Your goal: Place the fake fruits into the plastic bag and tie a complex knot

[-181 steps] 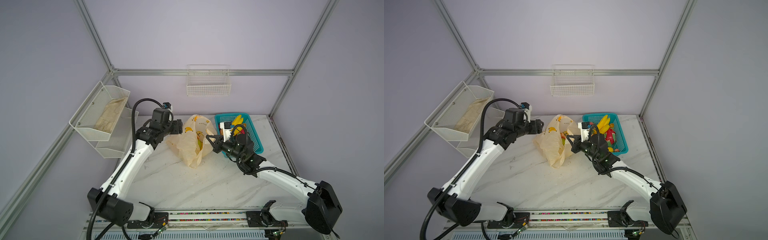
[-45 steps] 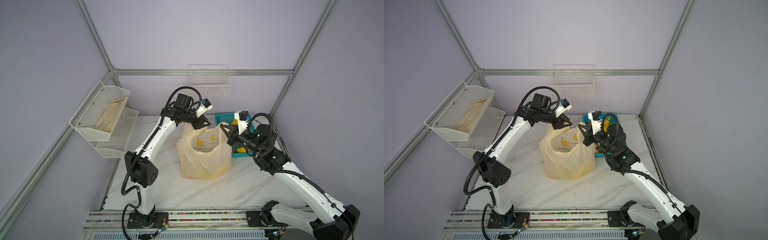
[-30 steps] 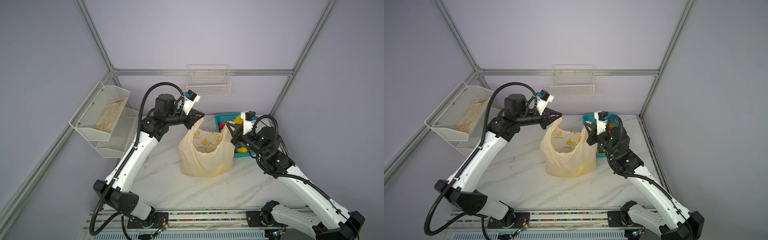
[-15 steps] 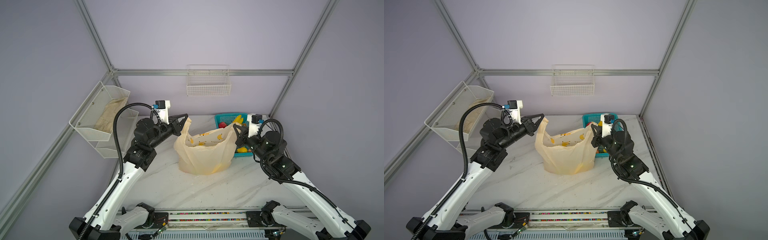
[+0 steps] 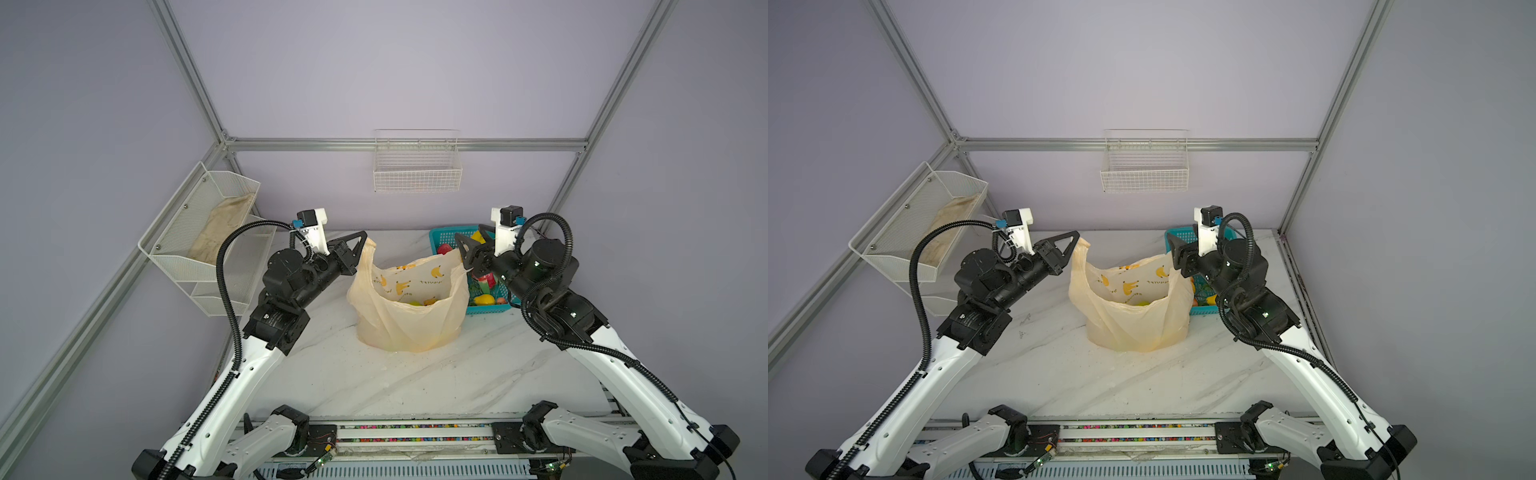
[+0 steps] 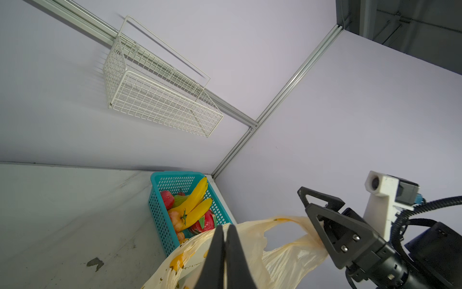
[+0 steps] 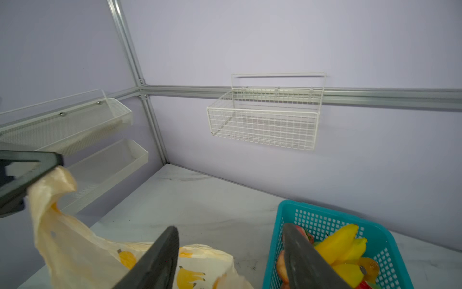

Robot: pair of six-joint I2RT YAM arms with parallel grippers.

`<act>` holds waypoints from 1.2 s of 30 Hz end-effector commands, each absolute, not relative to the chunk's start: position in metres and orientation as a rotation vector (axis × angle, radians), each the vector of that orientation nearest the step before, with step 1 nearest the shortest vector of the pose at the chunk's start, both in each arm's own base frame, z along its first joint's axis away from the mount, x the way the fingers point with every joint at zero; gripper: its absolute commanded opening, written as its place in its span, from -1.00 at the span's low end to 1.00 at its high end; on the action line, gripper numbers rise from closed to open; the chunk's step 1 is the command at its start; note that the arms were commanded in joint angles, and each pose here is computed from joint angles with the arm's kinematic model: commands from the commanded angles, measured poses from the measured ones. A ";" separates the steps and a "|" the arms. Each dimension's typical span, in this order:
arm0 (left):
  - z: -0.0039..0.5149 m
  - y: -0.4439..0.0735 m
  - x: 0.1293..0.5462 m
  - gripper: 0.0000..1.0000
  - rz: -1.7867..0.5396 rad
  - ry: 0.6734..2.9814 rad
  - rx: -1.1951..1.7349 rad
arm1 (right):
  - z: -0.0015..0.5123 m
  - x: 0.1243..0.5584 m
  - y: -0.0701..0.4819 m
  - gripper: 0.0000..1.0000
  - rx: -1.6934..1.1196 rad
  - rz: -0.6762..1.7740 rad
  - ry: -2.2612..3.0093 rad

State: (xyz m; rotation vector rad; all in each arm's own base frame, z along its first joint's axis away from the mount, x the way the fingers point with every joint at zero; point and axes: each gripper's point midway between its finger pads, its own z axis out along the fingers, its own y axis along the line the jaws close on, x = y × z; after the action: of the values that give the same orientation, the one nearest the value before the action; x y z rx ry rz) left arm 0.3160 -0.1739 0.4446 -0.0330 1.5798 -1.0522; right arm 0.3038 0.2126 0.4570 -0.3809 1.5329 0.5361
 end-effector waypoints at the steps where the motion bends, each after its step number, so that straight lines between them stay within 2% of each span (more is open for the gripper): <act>1: 0.443 -0.173 0.316 -1.00 -1.068 1.566 -0.043 | 0.477 0.287 0.252 0.44 -0.526 0.608 1.429; 7: 0.439 -0.173 0.319 -1.00 -1.060 1.587 -0.054 | 0.469 0.254 0.318 0.59 -0.741 0.805 1.314; 12: 0.437 -0.175 0.320 -1.00 -1.062 1.594 -0.046 | 0.445 0.233 0.357 0.65 -0.869 0.800 1.288; 19: 0.436 -0.174 0.320 -1.00 -1.040 1.593 -0.033 | 0.454 0.243 0.342 0.66 -0.764 0.668 1.312; 26: 0.437 -0.171 0.321 -1.00 -1.027 1.596 -0.037 | 0.472 0.204 0.355 0.63 -0.883 0.749 1.225; 34: 0.439 -0.171 0.318 -1.00 -1.027 1.583 -0.027 | 0.418 0.212 0.386 0.58 -0.891 0.765 1.287; 36: 0.439 -0.171 0.318 -1.00 -1.025 1.583 -0.021 | 0.403 0.218 0.392 0.67 -0.885 0.755 1.297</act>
State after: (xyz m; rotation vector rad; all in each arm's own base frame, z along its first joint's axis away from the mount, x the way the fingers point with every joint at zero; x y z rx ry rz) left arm 0.3209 -0.1746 0.4347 -0.0411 1.6154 -1.0408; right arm 0.2093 0.3826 0.4196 -0.9056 1.3005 0.7691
